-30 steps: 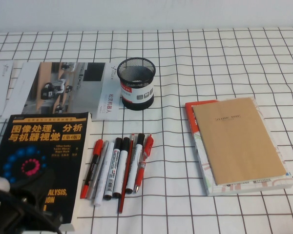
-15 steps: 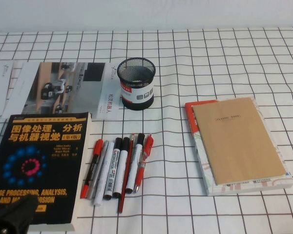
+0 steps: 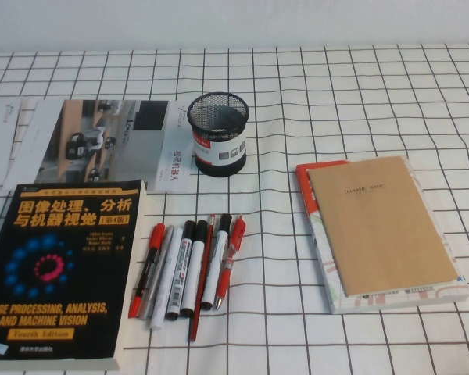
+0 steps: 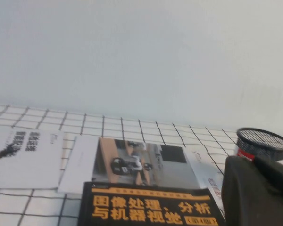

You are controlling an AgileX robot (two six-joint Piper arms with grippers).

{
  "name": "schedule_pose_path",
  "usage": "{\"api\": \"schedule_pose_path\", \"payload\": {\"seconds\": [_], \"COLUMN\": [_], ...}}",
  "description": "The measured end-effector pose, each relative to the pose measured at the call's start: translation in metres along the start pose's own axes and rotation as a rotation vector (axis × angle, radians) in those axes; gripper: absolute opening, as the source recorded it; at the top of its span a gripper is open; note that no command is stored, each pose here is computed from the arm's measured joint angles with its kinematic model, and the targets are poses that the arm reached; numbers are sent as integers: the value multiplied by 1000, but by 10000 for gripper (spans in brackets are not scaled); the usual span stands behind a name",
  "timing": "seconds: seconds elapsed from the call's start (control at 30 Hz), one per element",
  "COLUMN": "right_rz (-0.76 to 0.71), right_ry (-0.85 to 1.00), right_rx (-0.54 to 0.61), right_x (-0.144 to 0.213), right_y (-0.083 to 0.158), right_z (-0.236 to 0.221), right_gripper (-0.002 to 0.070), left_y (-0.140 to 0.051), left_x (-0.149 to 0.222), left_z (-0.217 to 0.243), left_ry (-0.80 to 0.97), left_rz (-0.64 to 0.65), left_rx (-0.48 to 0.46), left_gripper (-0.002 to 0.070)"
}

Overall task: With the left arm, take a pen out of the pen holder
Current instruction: 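Take a marker out of the pen holder and lay it on the table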

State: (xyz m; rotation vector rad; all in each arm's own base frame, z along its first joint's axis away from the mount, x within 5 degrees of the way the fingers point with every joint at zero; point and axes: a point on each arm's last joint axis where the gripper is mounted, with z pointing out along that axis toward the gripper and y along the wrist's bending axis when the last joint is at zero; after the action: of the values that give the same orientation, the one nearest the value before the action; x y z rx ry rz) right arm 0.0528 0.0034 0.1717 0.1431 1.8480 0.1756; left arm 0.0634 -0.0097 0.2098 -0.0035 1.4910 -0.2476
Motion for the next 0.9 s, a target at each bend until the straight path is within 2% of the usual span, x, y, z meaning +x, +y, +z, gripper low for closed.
{"api": "schedule_pose_path", "payload": {"seconds": [0.23,0.57,0.9], "right_rz": [0,0,0], "right_ry": [0,0,0], "right_rx": [0,0,0], "right_x": [0,0,0], "right_y": [0,0,0], "right_z": [0,0,0], "right_gripper": [-16,-17,-17], "left_y": [4,13,14], "left_x": [-1,31,35], "left_z": [-6,-14,-15], "left_ry": [-33,322,364], "left_rz": [29,130,127], "left_rx": [-69,-155,-164], "left_gripper": [0,0,0]}}
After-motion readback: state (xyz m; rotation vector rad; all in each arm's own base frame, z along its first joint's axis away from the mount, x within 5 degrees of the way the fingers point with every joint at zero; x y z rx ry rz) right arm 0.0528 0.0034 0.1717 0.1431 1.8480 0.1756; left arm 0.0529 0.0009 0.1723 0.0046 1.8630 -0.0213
